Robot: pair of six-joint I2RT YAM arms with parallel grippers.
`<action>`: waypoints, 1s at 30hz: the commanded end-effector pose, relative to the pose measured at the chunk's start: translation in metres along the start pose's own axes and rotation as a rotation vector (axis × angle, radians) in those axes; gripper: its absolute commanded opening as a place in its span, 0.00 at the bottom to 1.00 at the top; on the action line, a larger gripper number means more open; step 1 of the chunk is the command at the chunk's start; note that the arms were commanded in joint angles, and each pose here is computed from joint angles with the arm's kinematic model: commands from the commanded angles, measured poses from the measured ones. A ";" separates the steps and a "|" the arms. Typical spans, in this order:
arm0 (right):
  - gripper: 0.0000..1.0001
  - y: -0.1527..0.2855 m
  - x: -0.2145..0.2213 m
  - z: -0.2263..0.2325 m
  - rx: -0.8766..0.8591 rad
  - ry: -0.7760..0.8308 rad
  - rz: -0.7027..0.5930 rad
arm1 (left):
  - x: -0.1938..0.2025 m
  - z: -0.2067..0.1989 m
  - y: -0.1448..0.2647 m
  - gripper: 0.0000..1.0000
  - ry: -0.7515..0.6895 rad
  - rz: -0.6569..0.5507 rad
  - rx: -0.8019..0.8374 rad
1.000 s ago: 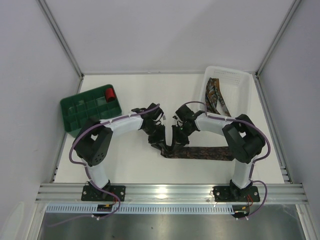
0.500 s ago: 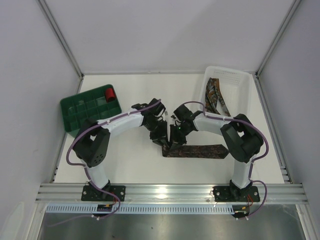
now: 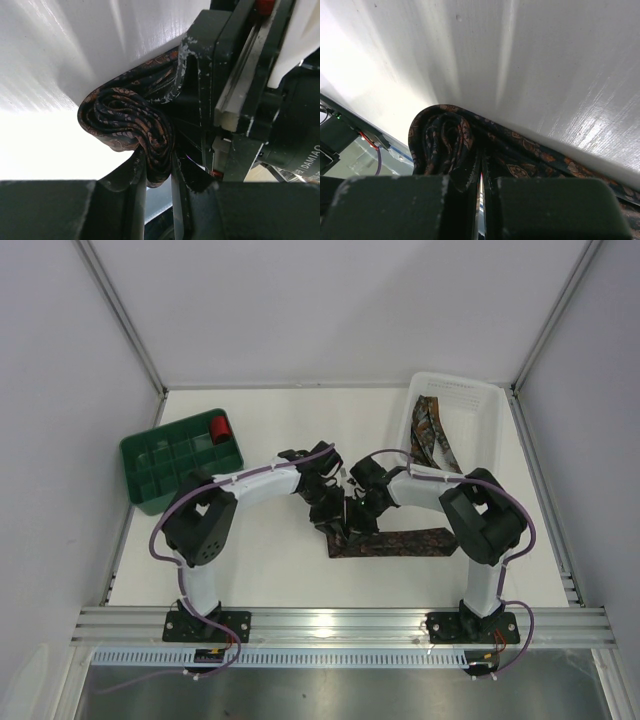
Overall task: Roll the ties
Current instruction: Roll the tie
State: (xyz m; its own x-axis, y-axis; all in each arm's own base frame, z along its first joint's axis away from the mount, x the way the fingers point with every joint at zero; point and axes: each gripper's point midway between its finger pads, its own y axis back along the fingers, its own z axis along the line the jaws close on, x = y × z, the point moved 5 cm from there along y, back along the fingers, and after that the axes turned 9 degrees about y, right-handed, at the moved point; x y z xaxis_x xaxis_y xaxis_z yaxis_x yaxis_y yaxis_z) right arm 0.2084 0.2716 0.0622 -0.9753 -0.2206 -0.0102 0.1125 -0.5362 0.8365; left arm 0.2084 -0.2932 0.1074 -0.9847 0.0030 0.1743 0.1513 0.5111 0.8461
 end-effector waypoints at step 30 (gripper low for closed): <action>0.05 0.079 -0.003 -0.030 0.038 -0.016 -0.174 | 0.005 -0.039 0.009 0.61 -0.131 -0.044 0.105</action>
State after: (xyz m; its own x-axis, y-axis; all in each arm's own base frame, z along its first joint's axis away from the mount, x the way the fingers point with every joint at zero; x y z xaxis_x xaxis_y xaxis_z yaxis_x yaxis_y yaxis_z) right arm 0.2232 0.2047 0.0938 -0.9902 -0.1005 -0.0972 -0.0322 -0.5123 0.8582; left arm 0.2083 -0.3216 0.1055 -0.9869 0.0615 0.1490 0.1586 0.5350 0.8298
